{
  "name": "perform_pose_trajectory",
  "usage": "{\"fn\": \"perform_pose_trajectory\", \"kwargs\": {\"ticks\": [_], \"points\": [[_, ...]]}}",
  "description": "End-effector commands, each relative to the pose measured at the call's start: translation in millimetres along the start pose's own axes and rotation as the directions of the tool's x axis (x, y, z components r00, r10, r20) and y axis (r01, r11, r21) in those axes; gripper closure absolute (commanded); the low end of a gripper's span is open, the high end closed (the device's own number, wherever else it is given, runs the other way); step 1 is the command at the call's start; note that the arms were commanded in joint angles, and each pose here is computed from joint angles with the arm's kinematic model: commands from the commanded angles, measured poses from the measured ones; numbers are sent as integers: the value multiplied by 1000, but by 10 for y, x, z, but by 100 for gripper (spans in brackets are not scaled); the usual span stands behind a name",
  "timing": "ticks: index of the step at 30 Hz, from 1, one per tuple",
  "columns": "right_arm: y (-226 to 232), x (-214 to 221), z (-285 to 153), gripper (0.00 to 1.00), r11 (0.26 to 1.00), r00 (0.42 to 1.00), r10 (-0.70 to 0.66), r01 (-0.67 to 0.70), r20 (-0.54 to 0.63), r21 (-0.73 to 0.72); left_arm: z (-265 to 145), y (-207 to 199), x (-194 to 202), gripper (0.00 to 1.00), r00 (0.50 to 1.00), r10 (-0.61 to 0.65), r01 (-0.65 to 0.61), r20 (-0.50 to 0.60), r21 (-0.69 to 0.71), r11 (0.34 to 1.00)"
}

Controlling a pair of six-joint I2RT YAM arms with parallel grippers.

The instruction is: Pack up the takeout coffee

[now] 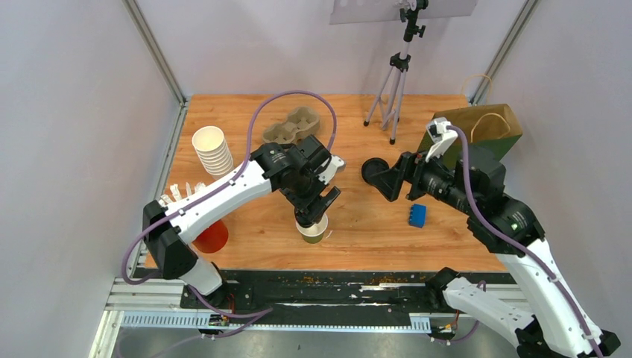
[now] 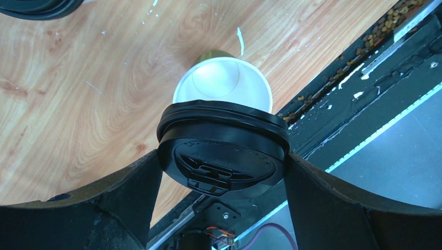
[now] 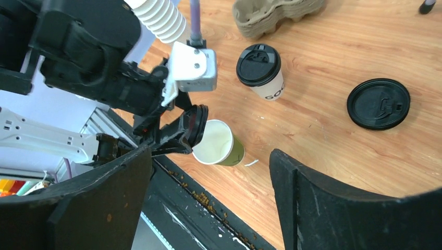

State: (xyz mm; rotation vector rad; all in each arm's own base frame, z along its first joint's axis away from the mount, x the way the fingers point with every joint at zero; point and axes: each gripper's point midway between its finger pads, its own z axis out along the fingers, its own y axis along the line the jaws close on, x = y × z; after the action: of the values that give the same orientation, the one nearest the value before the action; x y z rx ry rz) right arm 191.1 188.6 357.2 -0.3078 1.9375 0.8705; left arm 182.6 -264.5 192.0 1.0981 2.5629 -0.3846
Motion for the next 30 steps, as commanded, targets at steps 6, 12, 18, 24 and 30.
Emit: {"fn": "perform_pose_trajectory", "kwargs": {"ticks": [6, 12, 18, 24, 30], "points": [[-27, -256, -212, 6, 998, 993, -25, 19, 117, 55, 58, -67, -10, 12, 999, 24, -23, -31, 14, 1000], [-11, -280, -239, 1, 999, 991, -26, 20, 128, 51, 149, -26, 32, 11, 997, 26, -27, -71, -5, 1000], [-26, -262, -234, 0, 998, 992, -29, 23, 123, 55, 224, -33, 42, 11, 995, 29, -29, -92, 3, 1000], [-8, -298, -229, 0, 998, 991, -42, 36, 126, 51, 249, -14, 23, 11, 994, 44, -45, -104, -7, 999], [-38, -313, -252, 0, 996, 990, -61, 52, 128, 70, 271, 17, 37, 10, 989, 55, -59, -136, -20, 998]]}}
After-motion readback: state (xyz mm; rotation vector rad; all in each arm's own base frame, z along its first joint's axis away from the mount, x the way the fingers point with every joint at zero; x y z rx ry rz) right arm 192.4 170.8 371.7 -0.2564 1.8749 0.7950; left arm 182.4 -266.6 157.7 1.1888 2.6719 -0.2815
